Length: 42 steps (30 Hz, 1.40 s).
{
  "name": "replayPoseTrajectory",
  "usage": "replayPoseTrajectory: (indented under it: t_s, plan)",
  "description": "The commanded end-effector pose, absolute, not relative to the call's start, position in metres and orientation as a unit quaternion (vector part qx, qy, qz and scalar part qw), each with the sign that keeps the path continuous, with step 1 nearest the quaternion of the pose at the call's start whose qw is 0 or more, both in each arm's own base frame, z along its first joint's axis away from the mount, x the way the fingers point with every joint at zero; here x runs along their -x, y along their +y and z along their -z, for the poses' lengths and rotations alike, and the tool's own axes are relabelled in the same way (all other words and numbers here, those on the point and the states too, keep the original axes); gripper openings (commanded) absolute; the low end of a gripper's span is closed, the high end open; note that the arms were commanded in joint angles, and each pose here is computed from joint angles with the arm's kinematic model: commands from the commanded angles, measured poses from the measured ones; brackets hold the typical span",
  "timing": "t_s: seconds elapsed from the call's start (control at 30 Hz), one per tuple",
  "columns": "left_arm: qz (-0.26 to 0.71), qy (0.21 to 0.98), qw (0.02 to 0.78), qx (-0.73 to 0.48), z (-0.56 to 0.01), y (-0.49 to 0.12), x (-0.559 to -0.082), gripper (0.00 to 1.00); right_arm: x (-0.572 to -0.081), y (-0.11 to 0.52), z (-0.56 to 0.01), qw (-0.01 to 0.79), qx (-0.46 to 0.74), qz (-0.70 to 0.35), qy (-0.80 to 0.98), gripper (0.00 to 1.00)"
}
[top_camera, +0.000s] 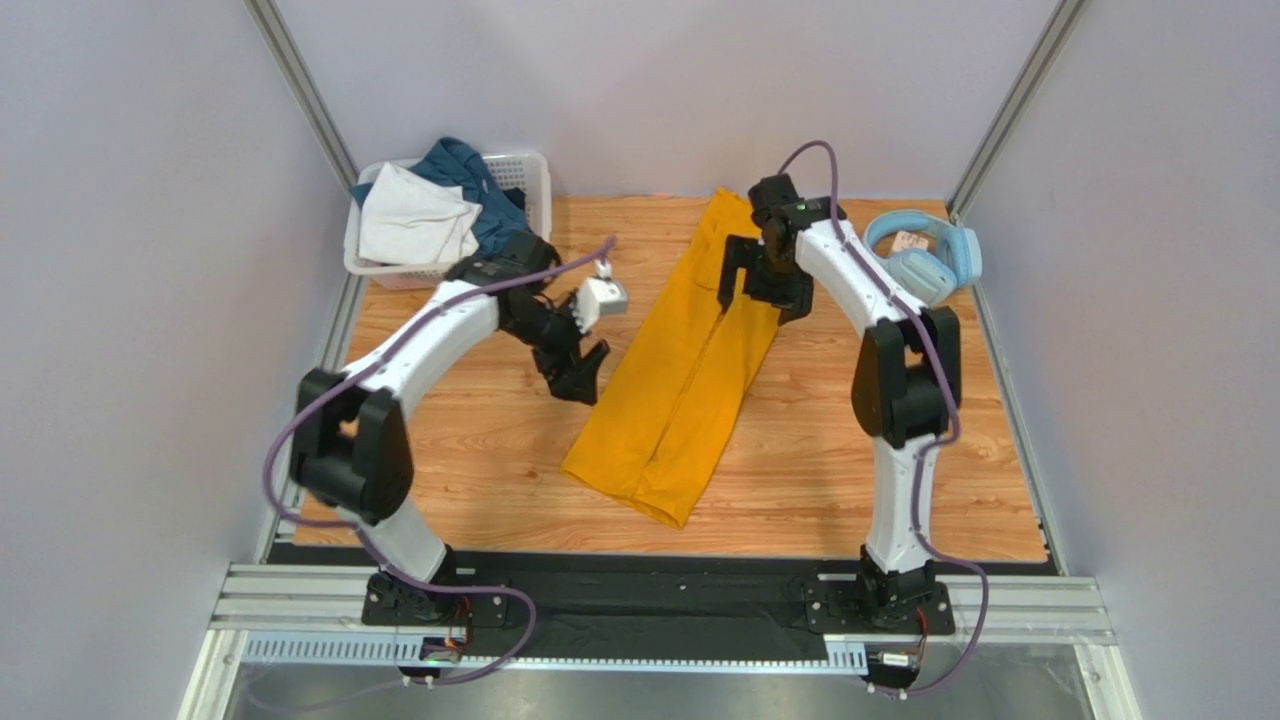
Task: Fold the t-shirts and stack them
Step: Fold the tshirt
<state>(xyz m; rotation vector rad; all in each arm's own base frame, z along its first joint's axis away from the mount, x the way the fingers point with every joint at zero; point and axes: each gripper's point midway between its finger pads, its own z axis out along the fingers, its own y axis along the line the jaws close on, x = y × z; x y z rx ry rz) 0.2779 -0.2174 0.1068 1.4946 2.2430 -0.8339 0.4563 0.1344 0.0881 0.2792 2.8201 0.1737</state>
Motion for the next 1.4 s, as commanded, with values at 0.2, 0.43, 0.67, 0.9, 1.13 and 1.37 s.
replayPoseTrajectory:
  t_s: [0.2,0.43,0.67,0.9,1.13,1.37]
  plan:
    - [0.203,0.803,0.336,-0.449,-0.187,-0.153,-0.245,0.98,-0.213,0.210,-0.107,0.139,-0.089,-0.173,0.971,1.00]
    - [0.276,0.801,0.288,-0.447,-0.177,-0.161,-0.226,0.34,-0.149,0.257,-0.091,0.149,0.021,-0.152,0.977,1.00]
    - [0.310,0.807,0.234,-0.445,-0.141,-0.167,-0.217,0.28,-0.146,0.285,-0.073,0.132,0.111,-0.019,0.985,1.00]
    - [0.274,0.815,0.176,-0.479,-0.089,-0.158,-0.195,0.56,-0.128,0.279,-0.050,0.118,0.073,-0.064,0.988,0.99]
    - [0.269,0.813,0.148,-0.495,-0.067,-0.171,-0.190,0.52,-0.128,0.292,-0.043,0.121,0.085,-0.095,0.984,0.95]
    - [0.231,0.795,0.131,-0.546,-0.040,-0.169,-0.179,0.50,-0.129,0.301,-0.047,0.157,0.180,-0.064,0.969,0.89]
